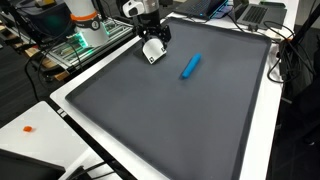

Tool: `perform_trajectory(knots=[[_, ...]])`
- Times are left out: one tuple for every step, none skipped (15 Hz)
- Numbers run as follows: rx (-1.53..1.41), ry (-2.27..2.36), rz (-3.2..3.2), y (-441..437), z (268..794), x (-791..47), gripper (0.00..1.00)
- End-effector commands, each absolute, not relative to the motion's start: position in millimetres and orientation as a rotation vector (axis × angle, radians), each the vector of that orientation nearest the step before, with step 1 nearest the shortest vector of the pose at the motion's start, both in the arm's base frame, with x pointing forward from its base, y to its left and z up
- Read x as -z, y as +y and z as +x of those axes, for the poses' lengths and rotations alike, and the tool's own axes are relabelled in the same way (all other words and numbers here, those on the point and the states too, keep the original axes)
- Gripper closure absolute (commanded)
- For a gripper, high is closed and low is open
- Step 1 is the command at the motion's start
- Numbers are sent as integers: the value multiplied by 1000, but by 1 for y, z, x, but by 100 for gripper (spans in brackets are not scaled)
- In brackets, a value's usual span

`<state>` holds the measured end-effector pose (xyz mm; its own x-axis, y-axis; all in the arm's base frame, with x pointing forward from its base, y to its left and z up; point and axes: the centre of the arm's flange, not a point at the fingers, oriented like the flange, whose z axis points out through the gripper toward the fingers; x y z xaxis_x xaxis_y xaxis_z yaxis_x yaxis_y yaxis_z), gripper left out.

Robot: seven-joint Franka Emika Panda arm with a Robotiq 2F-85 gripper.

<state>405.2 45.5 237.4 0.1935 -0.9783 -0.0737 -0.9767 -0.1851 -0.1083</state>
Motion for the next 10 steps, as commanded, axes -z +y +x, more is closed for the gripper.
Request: perform_trajectory(knots=[[39, 1954, -2291, 47, 410, -231, 33], [43, 1957, -2288, 47, 411, -230, 42], [33, 1958, -2278, 46, 411, -230, 49], [37, 1965, -2276, 46, 412, -229, 53], [33, 1970, -2271, 46, 412, -228, 65], [34, 1982, -2267, 46, 412, -226, 73], [28, 1990, -2263, 46, 413, -225, 81], [20, 1997, -2258, 46, 413, -224, 87], [13, 2004, -2252, 45, 413, -224, 96], [10, 2012, -2248, 45, 413, -223, 99]])
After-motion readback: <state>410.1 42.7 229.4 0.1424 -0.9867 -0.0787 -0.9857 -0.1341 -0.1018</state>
